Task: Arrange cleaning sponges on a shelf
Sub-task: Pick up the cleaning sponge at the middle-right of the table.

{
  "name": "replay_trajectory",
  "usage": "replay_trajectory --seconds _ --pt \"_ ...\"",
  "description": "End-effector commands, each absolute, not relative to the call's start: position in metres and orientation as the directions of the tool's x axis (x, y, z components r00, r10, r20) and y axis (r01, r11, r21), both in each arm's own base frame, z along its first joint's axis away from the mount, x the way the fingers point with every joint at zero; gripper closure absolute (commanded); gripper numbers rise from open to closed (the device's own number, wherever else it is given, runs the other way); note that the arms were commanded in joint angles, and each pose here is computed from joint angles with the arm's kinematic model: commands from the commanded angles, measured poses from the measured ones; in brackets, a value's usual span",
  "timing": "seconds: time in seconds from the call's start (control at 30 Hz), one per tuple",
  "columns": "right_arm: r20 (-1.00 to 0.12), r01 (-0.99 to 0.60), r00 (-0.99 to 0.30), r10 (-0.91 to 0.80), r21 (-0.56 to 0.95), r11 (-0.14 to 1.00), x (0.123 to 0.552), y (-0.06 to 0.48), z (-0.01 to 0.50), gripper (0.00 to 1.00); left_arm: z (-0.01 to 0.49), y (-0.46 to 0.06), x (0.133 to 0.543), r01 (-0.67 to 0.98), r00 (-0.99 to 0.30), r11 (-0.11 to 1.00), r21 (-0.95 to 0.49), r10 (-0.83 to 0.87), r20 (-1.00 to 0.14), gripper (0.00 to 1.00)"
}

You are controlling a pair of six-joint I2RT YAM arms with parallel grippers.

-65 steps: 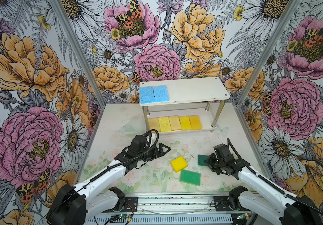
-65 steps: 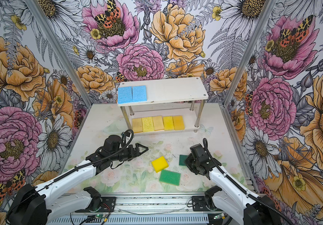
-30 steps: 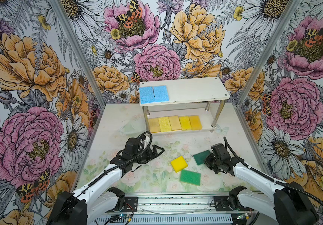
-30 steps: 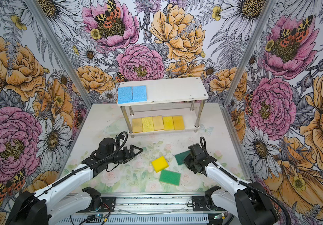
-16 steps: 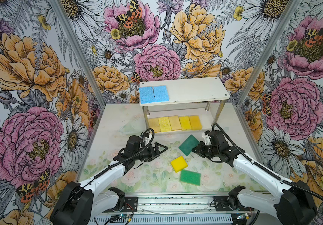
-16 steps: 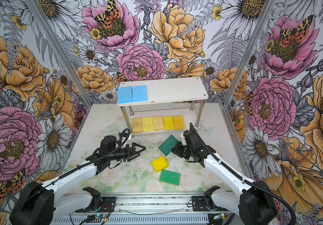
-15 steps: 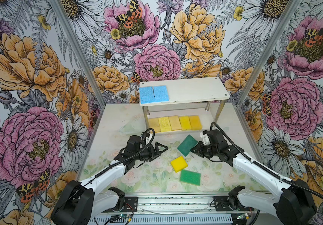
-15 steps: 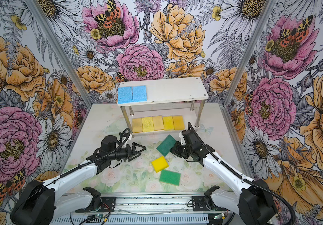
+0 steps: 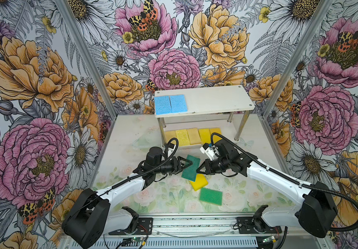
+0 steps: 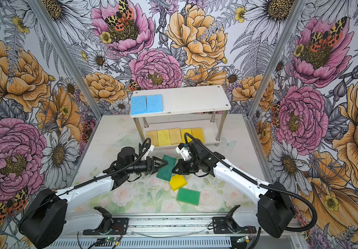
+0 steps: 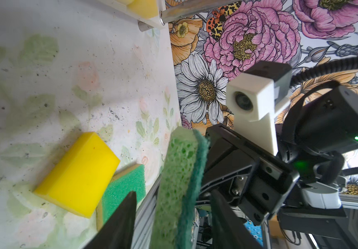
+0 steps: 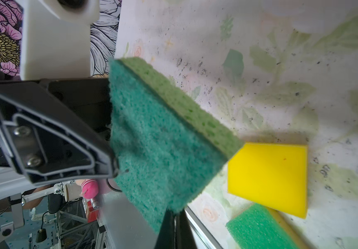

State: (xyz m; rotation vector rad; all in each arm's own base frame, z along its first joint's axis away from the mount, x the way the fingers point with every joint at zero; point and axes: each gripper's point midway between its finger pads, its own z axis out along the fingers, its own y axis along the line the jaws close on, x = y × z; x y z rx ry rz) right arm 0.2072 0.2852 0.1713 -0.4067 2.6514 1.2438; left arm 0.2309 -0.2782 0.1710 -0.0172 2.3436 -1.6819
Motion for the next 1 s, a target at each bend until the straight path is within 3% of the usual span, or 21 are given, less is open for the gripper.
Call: replay_trajectory --seconds 0.0,0.07,0.1,0.27,0.37,0.43,0.7,0.97 --pt "-0.308 -0.36 -0.932 -0.192 0.718 0.596 0.209 0.289 0.18 1.0 0.185 -0.285 0.232 0.194 -0.959 0.293 -0.936 -0.143 -0.244 0.67" --pt "-0.312 -0.358 -0.932 -0.185 0.715 0.601 0.21 0.289 0.181 1.0 0.186 -0.284 0.233 0.195 -0.958 0.292 -0.936 -0.148 -0.246 0.85" --pt "-0.313 -0.355 -0.933 -0.179 0.714 0.604 0.21 0.288 0.181 0.97 0.187 -0.284 0.234 0.198 -0.956 0.293 -0.935 -0.154 -0.25 0.9" --pt "-0.367 -0.298 -0.929 -0.043 0.675 0.675 0.226 0.274 0.191 0.7 0.187 -0.271 0.247 0.141 -0.933 0.302 -0.943 -0.279 -0.229 0.91" --pt "-0.404 -0.267 -0.913 0.052 0.69 0.672 0.232 0.269 0.207 0.47 0.185 -0.252 0.257 0.084 -0.86 0.302 -0.949 -0.459 -0.223 0.91" --pt "-0.417 -0.267 -0.904 0.094 0.722 0.638 0.232 0.272 0.219 0.41 0.188 -0.242 0.259 0.082 -0.802 0.313 -0.946 -0.543 -0.249 0.91" --pt "-0.415 -0.297 -0.906 0.083 0.763 0.574 0.222 0.294 0.235 0.4 0.213 -0.216 0.258 0.136 -0.665 0.279 -0.95 -0.685 -0.297 0.9" --pt "-0.412 -0.329 -0.911 0.03 0.767 0.552 0.215 0.315 0.233 0.41 0.22 -0.198 0.255 0.14 -0.628 0.26 -0.956 -0.723 -0.288 0.89"
